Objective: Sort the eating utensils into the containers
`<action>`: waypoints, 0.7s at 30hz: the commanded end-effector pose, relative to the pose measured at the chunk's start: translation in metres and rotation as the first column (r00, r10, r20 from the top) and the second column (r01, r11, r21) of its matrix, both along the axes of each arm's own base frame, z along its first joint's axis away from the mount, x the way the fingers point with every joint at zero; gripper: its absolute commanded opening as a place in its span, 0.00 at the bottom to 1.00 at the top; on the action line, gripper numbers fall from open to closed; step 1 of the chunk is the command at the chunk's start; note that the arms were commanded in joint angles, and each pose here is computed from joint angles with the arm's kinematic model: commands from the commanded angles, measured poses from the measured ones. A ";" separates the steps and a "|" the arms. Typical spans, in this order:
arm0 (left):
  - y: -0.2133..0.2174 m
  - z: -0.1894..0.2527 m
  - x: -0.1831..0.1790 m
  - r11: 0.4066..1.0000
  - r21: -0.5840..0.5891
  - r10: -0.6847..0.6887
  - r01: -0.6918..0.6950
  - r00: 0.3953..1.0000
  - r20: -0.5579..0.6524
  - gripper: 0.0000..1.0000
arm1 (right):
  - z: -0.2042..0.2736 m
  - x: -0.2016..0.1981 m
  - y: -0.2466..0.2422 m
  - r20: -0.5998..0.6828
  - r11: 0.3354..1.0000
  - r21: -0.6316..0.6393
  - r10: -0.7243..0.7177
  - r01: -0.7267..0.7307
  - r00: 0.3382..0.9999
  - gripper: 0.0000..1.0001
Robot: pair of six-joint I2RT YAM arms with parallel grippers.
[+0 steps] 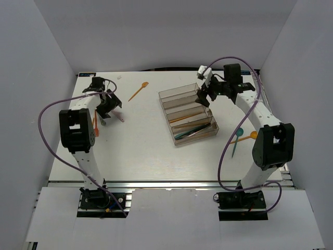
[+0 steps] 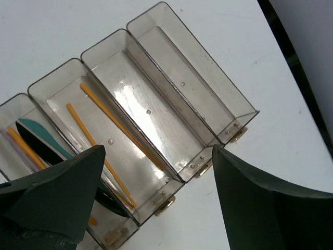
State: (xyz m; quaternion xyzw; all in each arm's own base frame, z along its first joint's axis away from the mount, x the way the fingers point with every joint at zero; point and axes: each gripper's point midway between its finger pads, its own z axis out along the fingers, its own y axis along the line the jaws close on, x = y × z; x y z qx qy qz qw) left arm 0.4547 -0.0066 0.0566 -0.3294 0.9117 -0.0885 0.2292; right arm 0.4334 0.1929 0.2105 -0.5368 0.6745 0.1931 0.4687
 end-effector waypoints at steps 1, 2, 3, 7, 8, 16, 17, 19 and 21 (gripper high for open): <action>0.016 0.001 0.013 0.995 0.079 0.060 -0.058 0.998 -0.028 0.86 | 0.006 0.021 -0.019 -0.025 0.978 0.068 -0.196 0.197 0.980 0.89; 0.018 -0.004 0.014 0.994 0.085 0.072 -0.068 0.996 -0.043 0.85 | 0.005 0.023 -0.023 -0.034 0.975 0.079 -0.205 0.208 0.978 0.89; 0.019 -0.003 0.021 0.993 0.089 0.074 -0.071 0.997 -0.037 0.82 | 0.008 0.029 -0.035 -0.041 0.966 0.103 -0.235 0.238 0.971 0.89; 0.017 -0.025 0.031 0.995 0.075 0.073 -0.067 0.995 -0.075 0.72 | 0.009 0.031 -0.047 -0.067 0.958 0.134 -0.246 0.253 0.967 0.89; 0.017 -0.024 0.035 0.995 0.072 0.072 -0.067 0.995 -0.069 0.69 | 0.011 0.030 -0.050 -0.065 0.957 0.136 -0.249 0.256 0.966 0.89; 0.022 -0.045 0.015 0.993 0.117 0.055 -0.034 0.982 -0.182 0.33 | 0.014 0.029 -0.054 -0.057 0.952 0.140 -0.266 0.271 0.962 0.89; 0.024 -0.046 0.009 0.992 0.126 0.049 -0.024 0.979 -0.197 0.30 | 0.017 0.028 -0.054 -0.053 0.952 0.141 -0.266 0.271 0.963 0.89; 0.024 -0.052 -0.004 0.991 0.136 0.034 -0.003 0.973 -0.227 0.20 | 0.022 0.027 -0.054 -0.035 0.955 0.142 -0.259 0.261 0.965 0.89; 0.024 -0.051 -0.011 0.991 0.134 0.025 0.007 0.972 -0.234 0.12 | 0.034 0.026 -0.054 0.010 0.960 0.143 -0.244 0.241 0.970 0.89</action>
